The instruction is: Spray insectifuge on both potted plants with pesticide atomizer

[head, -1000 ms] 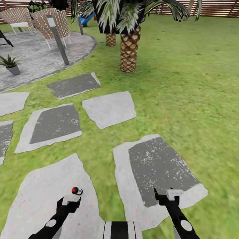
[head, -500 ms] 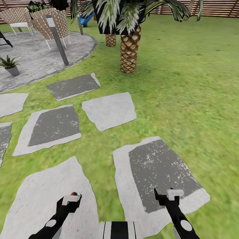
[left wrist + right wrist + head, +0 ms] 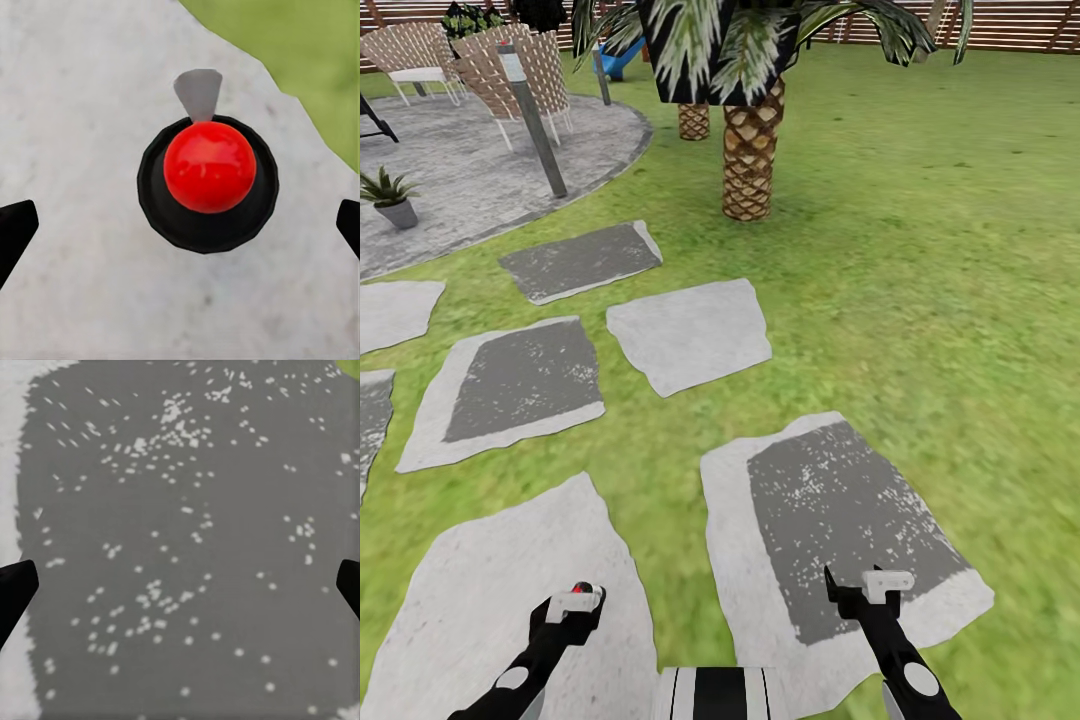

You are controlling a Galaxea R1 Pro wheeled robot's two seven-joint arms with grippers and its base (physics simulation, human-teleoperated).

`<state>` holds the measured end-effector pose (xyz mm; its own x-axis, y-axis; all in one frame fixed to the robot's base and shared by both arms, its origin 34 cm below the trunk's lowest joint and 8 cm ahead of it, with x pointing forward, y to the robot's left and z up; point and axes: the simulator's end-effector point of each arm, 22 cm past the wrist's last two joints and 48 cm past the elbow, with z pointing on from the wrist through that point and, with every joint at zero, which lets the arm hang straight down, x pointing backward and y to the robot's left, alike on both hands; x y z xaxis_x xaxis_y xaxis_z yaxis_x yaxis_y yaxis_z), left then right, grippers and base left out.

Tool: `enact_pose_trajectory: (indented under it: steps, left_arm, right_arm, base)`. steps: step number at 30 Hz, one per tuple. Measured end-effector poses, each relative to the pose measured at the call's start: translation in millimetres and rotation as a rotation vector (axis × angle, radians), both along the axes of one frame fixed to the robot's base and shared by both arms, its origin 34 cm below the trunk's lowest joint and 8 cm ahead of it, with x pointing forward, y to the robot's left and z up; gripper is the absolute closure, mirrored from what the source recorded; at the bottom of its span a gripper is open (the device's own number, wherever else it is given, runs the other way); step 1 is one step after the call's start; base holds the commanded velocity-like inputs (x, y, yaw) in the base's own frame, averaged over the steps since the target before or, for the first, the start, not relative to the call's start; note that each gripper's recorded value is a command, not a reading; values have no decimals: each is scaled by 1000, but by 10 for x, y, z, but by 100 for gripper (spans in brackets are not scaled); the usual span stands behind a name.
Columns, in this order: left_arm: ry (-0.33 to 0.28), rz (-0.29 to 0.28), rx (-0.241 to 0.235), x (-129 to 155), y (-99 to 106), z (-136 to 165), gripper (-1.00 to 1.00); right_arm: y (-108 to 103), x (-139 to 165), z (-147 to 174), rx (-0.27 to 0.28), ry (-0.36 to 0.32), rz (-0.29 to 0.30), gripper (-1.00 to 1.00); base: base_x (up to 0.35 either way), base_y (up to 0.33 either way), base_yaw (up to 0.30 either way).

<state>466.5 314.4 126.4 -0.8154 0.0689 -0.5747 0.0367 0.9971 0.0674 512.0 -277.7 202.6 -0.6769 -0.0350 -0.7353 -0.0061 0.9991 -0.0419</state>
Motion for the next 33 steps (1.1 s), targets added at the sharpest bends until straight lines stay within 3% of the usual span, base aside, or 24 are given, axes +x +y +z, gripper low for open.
enact_pose_trajectory:
  steps: [33]
  left_arm:
    - [20,-2,-4,-72,-27,-85,-100]
  right_arm:
    - [-2,-71,-99,0,23,0,-100]
  base:
    - [17,0,0]
